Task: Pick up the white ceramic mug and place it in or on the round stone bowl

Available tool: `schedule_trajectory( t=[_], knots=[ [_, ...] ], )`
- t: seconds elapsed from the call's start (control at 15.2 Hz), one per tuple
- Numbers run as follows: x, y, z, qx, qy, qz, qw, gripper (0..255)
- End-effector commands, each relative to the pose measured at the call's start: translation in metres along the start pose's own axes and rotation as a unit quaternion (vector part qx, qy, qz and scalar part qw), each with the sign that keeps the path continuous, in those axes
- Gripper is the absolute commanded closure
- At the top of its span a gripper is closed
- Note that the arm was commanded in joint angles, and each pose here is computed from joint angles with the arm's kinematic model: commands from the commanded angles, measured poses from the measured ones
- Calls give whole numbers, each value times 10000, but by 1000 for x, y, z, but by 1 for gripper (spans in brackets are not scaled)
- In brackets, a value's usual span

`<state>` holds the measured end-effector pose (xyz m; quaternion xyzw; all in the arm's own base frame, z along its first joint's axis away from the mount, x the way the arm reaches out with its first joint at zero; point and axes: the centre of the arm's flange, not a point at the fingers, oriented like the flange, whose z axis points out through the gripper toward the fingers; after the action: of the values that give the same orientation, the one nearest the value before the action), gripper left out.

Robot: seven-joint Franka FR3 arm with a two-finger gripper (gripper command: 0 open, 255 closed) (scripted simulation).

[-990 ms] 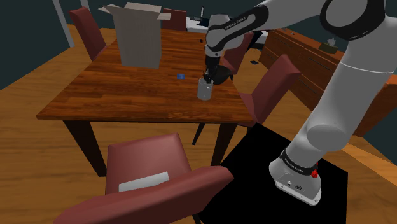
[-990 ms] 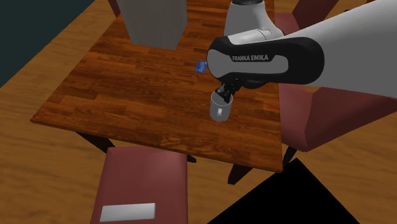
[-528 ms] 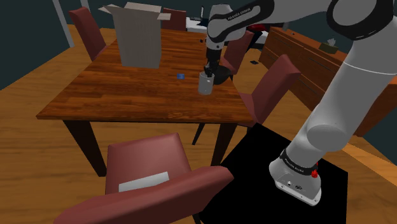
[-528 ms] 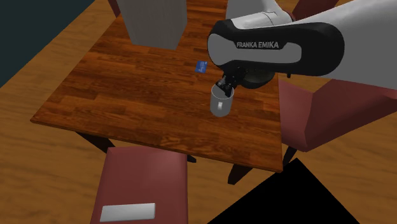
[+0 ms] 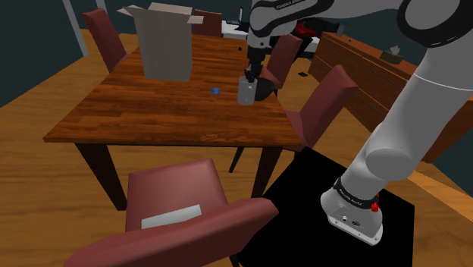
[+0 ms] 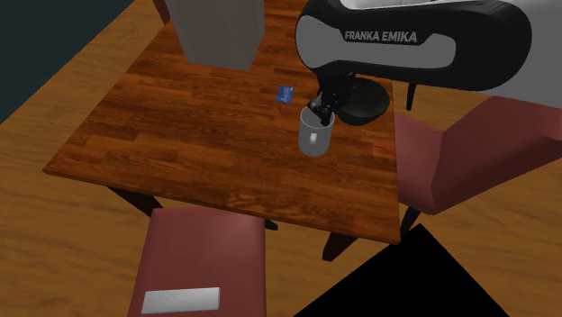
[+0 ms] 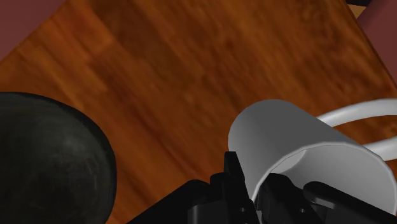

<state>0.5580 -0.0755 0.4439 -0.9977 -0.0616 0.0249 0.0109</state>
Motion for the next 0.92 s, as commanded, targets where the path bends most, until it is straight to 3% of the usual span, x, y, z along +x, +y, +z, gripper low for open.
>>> schedule_trajectory(
  t=[0.0, 0.86],
  knots=[
    [-1, 0, -11, 1, -2, 0, 10000, 255],
    [-4, -2, -76, 1, -2, 0, 10000, 255]
  ],
)
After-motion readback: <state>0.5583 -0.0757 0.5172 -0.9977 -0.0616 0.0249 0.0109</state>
